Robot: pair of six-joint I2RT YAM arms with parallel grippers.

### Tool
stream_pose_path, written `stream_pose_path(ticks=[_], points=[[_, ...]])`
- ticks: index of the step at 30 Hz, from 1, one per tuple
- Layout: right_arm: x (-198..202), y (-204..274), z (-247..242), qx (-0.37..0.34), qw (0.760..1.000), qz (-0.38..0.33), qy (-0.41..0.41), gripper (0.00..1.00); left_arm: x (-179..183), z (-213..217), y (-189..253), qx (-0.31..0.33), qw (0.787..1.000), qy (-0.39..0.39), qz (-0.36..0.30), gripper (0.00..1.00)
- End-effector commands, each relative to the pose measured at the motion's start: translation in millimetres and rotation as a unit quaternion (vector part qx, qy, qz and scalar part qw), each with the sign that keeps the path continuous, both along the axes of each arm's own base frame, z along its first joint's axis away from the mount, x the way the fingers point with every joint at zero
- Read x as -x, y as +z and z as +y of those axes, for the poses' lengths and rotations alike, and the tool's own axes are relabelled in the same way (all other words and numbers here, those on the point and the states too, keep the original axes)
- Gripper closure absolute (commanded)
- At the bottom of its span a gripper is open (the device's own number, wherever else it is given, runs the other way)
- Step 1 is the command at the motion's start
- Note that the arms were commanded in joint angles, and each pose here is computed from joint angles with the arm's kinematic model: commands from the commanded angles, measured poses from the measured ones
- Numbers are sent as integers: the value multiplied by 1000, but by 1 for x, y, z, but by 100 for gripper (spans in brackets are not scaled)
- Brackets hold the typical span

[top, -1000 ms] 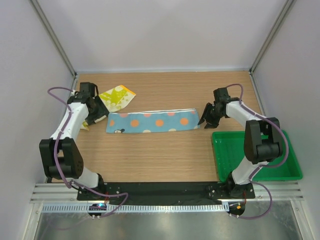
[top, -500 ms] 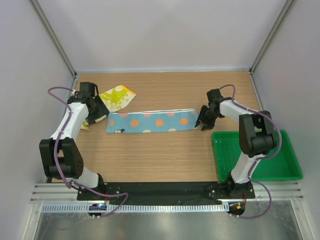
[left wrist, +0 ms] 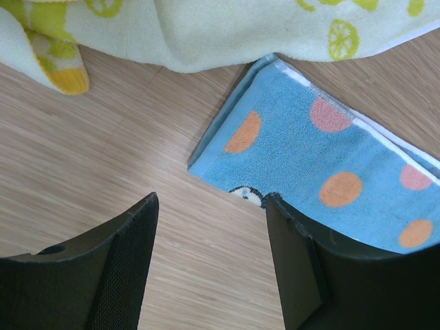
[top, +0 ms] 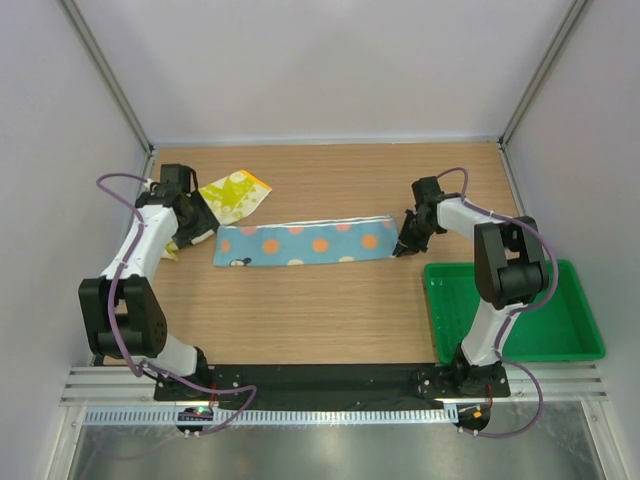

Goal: Roll the towels

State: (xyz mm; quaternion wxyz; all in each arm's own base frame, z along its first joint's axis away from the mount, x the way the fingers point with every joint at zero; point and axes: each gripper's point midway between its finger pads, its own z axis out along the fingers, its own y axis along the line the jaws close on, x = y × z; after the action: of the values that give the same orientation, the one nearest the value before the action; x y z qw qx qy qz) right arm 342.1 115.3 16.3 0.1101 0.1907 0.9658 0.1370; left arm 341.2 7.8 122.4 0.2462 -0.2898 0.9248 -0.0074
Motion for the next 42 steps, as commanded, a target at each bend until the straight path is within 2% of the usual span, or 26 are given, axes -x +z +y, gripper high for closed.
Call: stream_pose_path(ticks=[1,6,14,18,22,29,33,42], points=[[-11,3,-6,26,1000,-12,12,88,-5,-3,5,1,1000,-9,-15,35],[-8,17,-37,107,994,-14,9,98,-6,-5,6,2,1000,-12,-16,35],[7,49,-78,204,979,-19,-18,99,-6,-8,6,3,1000,-18,-16,35],[1,70,-79,214,976,-43,-20,99,-6,-9,6,5,1000,-19,-17,36],[-8,94,-51,207,975,-81,15,99,-6,-9,7,5,1000,-20,-17,35],[-17,127,42,160,971,-143,107,99,-5,-8,8,3,1000,-18,-17,36],[-15,147,107,133,960,-181,165,99,-5,-7,8,2,1000,-18,-17,35],[-6,167,207,84,945,-212,237,99,-5,-7,9,1,1000,-20,-16,35]])
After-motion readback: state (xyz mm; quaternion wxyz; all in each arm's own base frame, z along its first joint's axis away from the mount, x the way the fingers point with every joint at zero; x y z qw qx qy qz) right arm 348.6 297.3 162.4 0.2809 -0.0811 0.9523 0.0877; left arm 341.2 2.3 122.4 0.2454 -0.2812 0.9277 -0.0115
